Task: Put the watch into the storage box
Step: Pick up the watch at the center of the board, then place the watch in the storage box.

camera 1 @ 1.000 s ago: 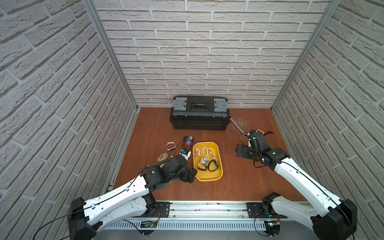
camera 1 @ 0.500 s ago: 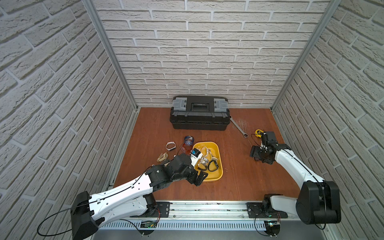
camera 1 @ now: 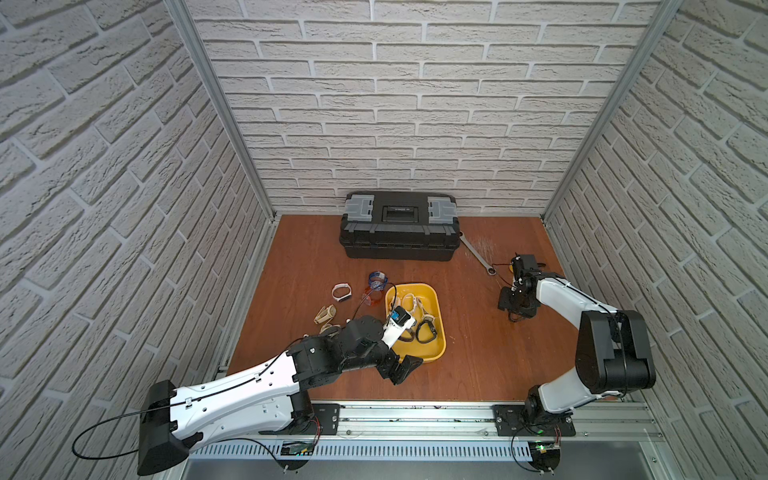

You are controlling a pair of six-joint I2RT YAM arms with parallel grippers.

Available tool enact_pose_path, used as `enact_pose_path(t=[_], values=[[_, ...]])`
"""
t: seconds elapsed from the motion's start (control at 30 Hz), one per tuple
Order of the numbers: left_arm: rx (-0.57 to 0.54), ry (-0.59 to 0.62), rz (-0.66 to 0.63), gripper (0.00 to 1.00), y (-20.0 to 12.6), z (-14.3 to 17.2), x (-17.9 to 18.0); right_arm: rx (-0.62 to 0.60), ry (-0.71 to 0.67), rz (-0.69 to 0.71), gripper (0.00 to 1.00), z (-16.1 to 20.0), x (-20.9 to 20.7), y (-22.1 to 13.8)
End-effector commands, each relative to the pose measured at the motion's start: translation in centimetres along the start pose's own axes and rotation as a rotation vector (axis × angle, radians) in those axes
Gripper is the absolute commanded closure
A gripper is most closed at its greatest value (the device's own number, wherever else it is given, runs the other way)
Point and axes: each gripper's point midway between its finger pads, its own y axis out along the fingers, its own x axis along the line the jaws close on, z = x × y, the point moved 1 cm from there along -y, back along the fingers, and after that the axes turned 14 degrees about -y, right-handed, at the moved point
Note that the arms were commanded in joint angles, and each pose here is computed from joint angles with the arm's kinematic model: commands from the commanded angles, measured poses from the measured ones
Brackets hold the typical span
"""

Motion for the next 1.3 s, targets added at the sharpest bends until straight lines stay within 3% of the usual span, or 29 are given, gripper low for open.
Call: enact_pose_path(t=[0.0, 0.2, 0.27, 0.53, 0.83, 1.07, 1.27], values=[[-0.054, 0.035, 0.014, 0.02, -0.5, -1.0, -0.5, -0.031, 0.000, 0.015, 0.56, -1.4, -0.3, 0.3], [-0.053, 0.029, -0.019, 0.02, -0.7, -1.0, 0.1, -0.013, -0.003, 0.035, 0.92, -1.4, -0.6, 1.0], [-0.051, 0.027, -0.033, 0.02, -0.7, -1.0, 0.3, -0.016, -0.003, 0.050, 0.98, -1.5, -0.9, 0.6], [-0.058, 0.010, -0.082, 0.02, -1.1, -1.1, 1.1, -0.124, -0.052, -0.031, 0.98, -2.0, 2.0, -4.6], [-0.118, -0.043, -0.141, 0.02, -2.3, -1.3, 2.8, -0.245, -0.346, -0.239, 0.98, -0.6, 15.5, -10.9], [-0.177, -0.084, -0.174, 0.02, -3.8, -1.4, 4.0, -0.243, -0.550, -0.307, 0.98, 1.5, 25.3, -12.9], [-0.186, -0.105, -0.189, 0.02, -4.1, -1.2, 4.6, -0.193, -0.610, -0.318, 0.98, 2.3, 29.6, -11.3]])
